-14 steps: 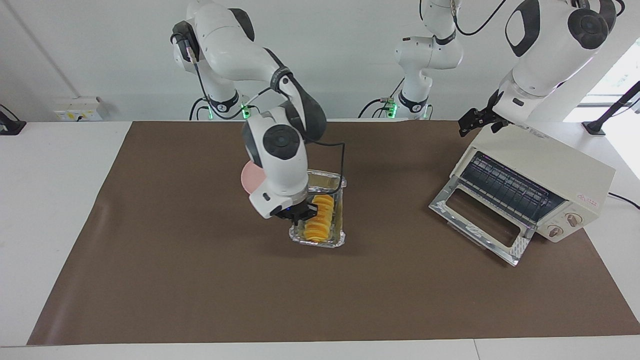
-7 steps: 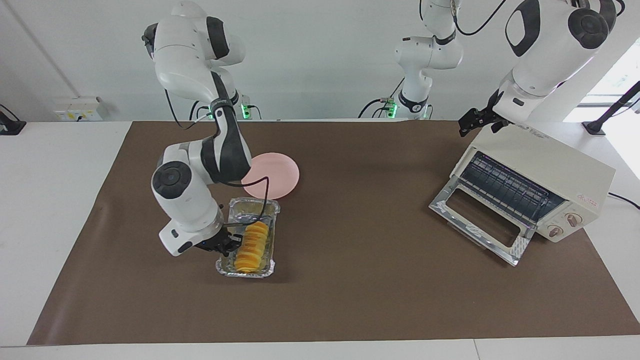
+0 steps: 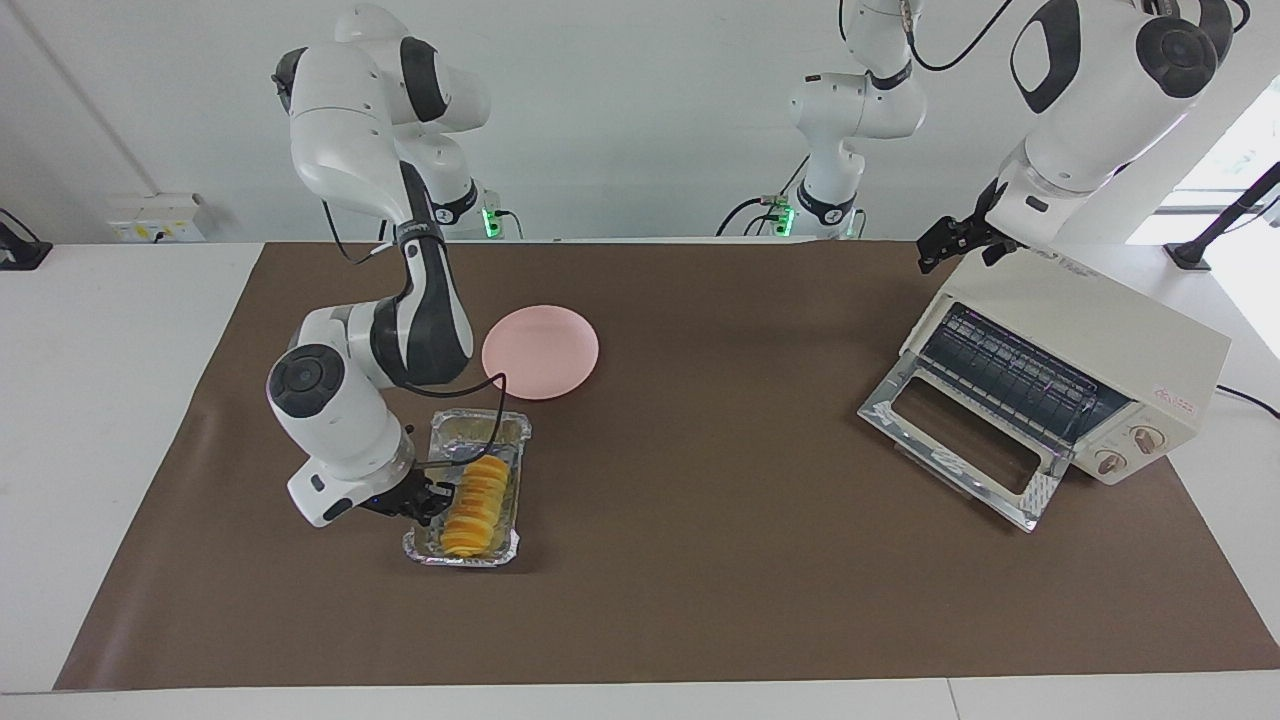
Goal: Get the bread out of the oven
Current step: 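Lower the right gripper into the tray and grasp the bread rolls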
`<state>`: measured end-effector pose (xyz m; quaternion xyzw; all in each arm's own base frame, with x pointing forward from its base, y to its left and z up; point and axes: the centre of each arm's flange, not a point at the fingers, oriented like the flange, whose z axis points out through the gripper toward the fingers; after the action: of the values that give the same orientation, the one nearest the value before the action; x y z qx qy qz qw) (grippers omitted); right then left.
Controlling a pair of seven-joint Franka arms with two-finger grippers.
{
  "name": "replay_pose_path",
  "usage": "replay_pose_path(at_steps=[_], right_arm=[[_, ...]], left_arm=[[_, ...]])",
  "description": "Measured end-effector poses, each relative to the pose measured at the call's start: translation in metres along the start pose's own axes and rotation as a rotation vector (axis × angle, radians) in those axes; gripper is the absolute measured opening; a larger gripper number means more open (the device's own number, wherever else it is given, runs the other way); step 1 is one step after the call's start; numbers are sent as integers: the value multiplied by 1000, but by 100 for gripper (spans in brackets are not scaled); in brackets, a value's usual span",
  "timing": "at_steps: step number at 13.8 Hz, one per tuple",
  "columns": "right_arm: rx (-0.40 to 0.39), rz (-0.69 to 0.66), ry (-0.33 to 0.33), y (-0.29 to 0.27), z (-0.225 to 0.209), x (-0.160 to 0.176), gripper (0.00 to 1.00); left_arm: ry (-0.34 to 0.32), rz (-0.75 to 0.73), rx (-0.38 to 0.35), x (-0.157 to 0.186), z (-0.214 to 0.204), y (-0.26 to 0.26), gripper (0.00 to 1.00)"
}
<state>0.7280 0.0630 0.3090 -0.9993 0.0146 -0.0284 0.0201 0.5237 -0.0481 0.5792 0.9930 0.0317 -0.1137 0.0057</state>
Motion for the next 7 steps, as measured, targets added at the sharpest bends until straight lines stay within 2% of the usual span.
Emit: replay_pose_path(at_steps=[3, 5, 7], right_arm=[[0, 3, 1, 2, -1, 0, 2], [-1, 4, -6, 3, -1, -1, 19], [-3, 2, -33, 1, -11, -4, 41]], left_arm=[[0, 0, 0, 0, 0, 0, 100], [0, 0, 0, 0, 0, 0, 100], [0, 0, 0, 0, 0, 0, 100]])
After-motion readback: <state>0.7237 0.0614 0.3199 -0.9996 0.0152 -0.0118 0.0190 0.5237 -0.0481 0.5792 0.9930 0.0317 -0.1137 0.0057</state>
